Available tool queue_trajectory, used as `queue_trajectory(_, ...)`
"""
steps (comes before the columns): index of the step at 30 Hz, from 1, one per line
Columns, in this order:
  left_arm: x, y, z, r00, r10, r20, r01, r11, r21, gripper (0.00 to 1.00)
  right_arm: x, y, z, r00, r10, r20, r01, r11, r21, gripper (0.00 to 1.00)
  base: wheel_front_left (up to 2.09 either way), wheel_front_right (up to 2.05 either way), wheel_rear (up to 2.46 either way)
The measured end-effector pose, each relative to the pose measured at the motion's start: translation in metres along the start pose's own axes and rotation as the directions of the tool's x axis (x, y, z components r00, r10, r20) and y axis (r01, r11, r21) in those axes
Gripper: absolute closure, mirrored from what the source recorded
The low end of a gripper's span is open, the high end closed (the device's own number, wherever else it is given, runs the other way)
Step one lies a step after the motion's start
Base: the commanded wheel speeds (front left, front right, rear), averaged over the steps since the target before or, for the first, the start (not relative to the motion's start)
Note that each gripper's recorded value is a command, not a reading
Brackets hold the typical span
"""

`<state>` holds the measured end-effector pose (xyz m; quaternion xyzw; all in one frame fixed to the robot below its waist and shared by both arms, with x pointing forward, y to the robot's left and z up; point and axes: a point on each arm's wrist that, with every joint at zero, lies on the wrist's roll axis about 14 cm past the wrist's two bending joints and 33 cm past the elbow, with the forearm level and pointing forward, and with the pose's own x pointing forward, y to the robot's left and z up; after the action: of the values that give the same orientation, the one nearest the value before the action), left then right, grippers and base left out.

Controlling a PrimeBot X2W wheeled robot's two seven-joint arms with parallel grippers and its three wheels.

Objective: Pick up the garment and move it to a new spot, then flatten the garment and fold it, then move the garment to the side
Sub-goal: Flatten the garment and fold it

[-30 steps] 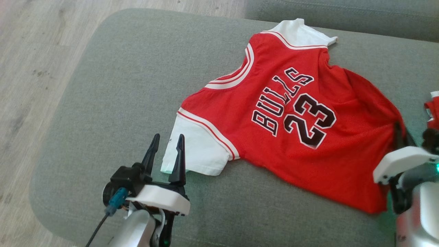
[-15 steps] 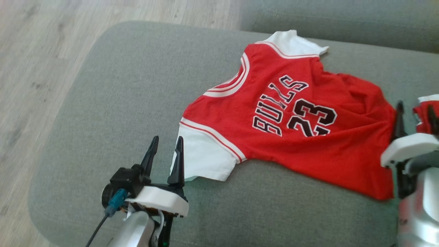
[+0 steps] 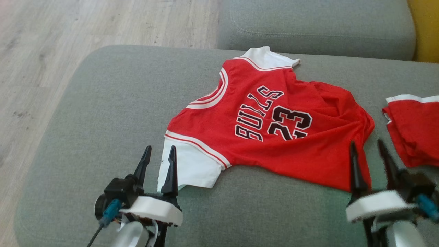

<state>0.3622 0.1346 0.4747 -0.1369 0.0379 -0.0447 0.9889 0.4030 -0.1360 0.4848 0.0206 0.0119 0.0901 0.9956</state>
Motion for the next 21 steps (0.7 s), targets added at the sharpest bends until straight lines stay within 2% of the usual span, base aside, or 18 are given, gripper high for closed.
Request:
queue_trajectory(4,0.002,-0.003,-0.002,1.000,-0.009,-0.005,0.009,1.000,-0.002,0.00,-0.018,0.005,-0.015,0.999,0.010,-0.038,-0.009,1.000,0.025,0.00,0.00,0.00,0.00)
queue_trajectory(8,0.004,-0.002,-0.008,1.000,-0.010,-0.028,0.010,1.000,0.000,0.00,-0.017,0.003,-0.012,0.999,0.005,-0.033,-0.004,1.000,0.031,0.00,0.00,0.00,0.00)
queue_trajectory(14,0.000,0.011,-0.046,0.982,0.030,-0.186,-0.025,0.999,0.026,0.00,-0.015,0.009,-0.017,0.998,0.026,-0.061,-0.024,0.999,0.035,0.00,0.00,0.00,0.00)
queue_trajectory(21,-0.011,0.030,-0.088,0.934,0.102,-0.343,-0.083,0.994,0.069,0.00,-0.014,0.008,-0.025,0.996,0.023,-0.092,-0.018,0.999,0.048,0.00,0.00,0.00,0.00)
